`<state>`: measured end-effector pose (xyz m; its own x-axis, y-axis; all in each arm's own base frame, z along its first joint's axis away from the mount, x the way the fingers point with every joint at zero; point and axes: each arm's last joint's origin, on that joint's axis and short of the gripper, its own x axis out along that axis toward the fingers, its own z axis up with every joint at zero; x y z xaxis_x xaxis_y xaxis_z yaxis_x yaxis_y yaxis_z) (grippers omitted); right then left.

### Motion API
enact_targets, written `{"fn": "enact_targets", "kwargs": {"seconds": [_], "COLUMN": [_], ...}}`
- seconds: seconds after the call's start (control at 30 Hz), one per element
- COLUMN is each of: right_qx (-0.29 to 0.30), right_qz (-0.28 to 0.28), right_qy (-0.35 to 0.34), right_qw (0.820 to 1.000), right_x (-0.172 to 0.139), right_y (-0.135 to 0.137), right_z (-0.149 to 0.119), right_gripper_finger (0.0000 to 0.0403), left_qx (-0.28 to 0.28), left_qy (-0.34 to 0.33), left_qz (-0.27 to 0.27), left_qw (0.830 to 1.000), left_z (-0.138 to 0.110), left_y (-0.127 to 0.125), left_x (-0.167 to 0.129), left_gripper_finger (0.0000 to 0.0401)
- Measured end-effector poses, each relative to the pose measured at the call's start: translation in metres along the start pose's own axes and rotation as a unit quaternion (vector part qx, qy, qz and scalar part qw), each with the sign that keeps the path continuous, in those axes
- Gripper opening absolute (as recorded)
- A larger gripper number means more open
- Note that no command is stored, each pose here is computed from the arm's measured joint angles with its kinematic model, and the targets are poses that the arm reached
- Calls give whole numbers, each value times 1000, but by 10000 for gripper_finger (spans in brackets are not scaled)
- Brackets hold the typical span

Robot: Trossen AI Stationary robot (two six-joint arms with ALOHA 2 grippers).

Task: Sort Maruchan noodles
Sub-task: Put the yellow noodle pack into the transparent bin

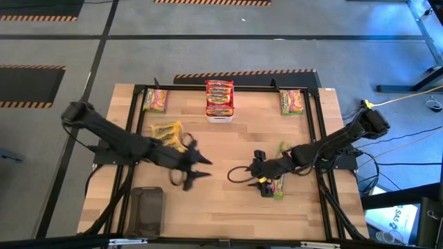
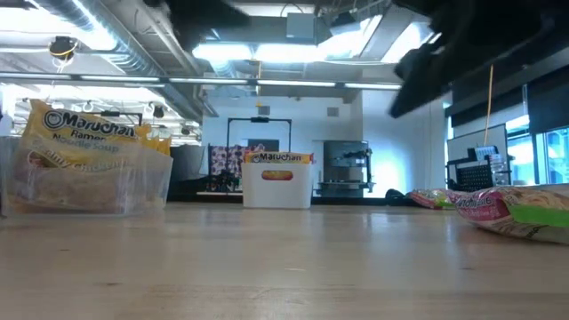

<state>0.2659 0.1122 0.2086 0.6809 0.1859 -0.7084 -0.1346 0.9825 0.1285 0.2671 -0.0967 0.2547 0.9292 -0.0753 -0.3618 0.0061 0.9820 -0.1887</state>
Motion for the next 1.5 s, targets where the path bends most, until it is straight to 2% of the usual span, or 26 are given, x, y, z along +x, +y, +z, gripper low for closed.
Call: {"fn": "enact_targets", "kwargs": {"seconds": [0.2, 0.3, 0.37, 0.47, 0.53, 0.63, 0.83, 0.9, 1.17, 1.5], "right_qx": [32, 29, 24, 21, 20, 17, 11, 10, 9, 10], "right_qz": [0, -11, -16, -25, -35, -48, -64, -70, -70, -70], "right_qy": [49, 44, 37, 24, 19, 18, 14, 17, 17, 17], "right_qw": [998, 999, 999, 999, 999, 999, 998, 997, 997, 997], "right_x": [-10, -11, -11, -9, -9, -8, -4, -4, -2, -2], "right_y": [16, 25, 28, 32, 33, 33, 33, 32, 32, 32], "right_z": [-15, -18, -19, -19, -19, -21, -21, -22, -22, -22], "right_gripper_finger": [269, 269, 269, 269, 269, 269, 269, 269, 269, 269], "left_qx": [-25, -34, -48, -76, -98, -138, -173, -177, -166, -159], "left_qy": [37, 121, 162, 219, 259, 282, 364, 383, 415, 440], "left_qz": [1, 14, 42, 129, 177, 214, 346, 366, 370, 384], "left_qw": [999, 992, 985, 964, 945, 925, 847, 829, 815, 796], "left_z": [-30, -34, -17, 6, 10, 19, 6, 3, -10, -31], "left_y": [-16, -19, -19, -13, -11, -8, 1, 1, 6, 12], "left_x": [63, 72, 64, 35, 14, -19, -68, -76, -77, -74], "left_gripper_finger": [200, 199, 198, 194, 191, 183, 136, 112, 10, 4]}}
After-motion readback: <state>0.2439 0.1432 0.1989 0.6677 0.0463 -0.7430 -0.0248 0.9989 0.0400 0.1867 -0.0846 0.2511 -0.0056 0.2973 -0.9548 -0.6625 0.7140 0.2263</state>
